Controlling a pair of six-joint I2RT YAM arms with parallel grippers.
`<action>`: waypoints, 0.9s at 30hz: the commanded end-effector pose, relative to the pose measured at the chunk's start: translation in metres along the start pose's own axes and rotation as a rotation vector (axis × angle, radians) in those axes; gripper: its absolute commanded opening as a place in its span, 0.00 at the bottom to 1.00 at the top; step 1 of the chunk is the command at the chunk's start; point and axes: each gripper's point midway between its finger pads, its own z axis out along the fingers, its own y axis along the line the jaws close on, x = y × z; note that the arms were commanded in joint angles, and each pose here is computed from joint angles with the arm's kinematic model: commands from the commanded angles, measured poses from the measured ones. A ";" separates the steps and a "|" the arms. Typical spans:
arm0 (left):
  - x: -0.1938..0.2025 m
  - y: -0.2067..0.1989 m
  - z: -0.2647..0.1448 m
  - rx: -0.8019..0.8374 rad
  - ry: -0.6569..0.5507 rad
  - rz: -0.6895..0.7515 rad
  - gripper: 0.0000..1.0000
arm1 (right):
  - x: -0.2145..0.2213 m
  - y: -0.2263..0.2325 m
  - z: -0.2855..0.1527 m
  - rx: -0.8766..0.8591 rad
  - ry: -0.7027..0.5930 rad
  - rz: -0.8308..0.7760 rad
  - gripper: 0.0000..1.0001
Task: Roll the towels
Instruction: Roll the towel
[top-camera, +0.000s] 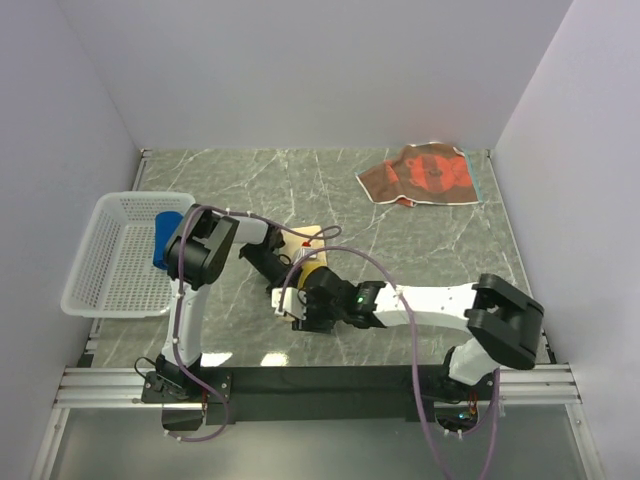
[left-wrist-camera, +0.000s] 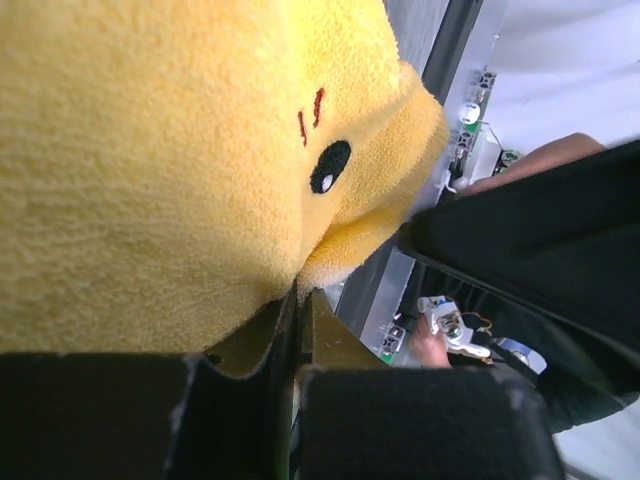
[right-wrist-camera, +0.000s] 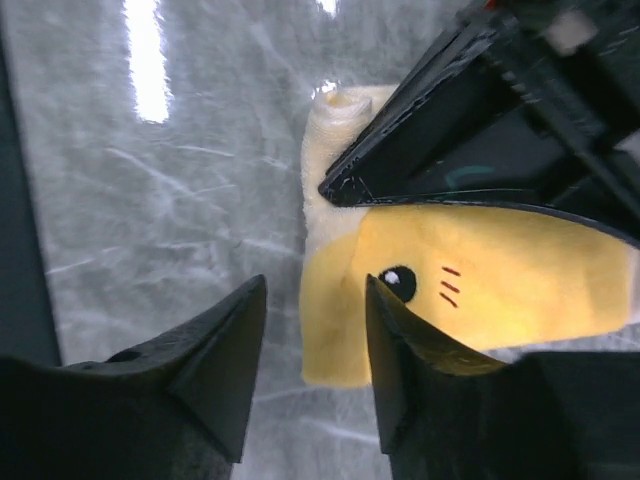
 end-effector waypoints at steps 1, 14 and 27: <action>-0.002 0.047 -0.004 -0.151 0.027 0.072 0.01 | -0.004 -0.017 0.016 0.087 0.004 -0.012 0.50; 0.011 0.053 -0.041 -0.163 -0.022 0.032 0.02 | 0.009 0.007 0.057 -0.058 0.057 0.059 0.09; -0.017 0.000 -0.128 -0.204 -0.343 0.244 0.36 | -0.004 0.018 0.047 -0.530 -0.009 0.514 0.00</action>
